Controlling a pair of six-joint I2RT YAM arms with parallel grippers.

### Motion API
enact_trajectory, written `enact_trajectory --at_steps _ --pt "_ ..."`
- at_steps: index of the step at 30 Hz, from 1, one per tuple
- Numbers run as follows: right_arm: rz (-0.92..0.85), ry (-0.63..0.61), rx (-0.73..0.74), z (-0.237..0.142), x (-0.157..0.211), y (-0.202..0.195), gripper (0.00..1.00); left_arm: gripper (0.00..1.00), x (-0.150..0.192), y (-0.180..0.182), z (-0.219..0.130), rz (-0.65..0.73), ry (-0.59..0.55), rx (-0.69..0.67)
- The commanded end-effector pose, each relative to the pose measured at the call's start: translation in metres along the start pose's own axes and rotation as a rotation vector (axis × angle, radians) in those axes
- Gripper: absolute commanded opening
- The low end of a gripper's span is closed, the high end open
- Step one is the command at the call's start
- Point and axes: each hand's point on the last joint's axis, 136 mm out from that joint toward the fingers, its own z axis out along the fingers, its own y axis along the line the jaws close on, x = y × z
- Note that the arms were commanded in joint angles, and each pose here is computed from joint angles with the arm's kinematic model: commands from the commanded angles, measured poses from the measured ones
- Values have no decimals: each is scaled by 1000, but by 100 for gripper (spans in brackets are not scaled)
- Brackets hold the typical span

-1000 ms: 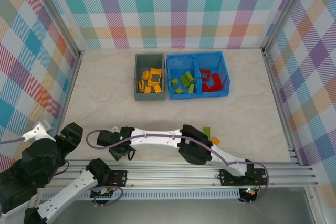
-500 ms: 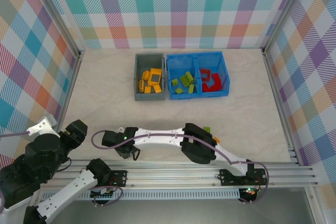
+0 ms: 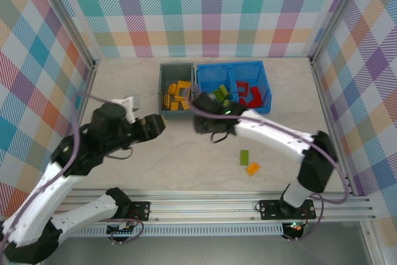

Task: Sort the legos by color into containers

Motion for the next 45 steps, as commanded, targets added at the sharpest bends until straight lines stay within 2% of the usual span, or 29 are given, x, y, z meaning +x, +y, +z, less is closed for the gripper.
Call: enact_trajectory --at_steps 1,7,10,13,17,24,29,45 --pt "94 -8 82 -9 -16 -61 35 65 -13 -58 23 54 15 198" --pt "259 -38 244 4 -70 -154 36 64 3 -109 92 192 60 199" --pt "295 -37 309 23 -99 -185 35 63 21 -130 129 266 77 185" --pt "296 -23 382 46 -120 -209 35 62 30 -143 160 275 68 189" --pt "271 -29 414 76 -145 -226 35 62 37 -154 183 289 64 203" --pt "264 27 488 122 -163 -250 35 62 39 -148 193 312 55 179" --pt "294 34 550 134 -165 -265 36 62 45 -138 192 311 69 164" --pt "323 60 562 159 -163 -279 45 62 69 -120 196 298 137 153"
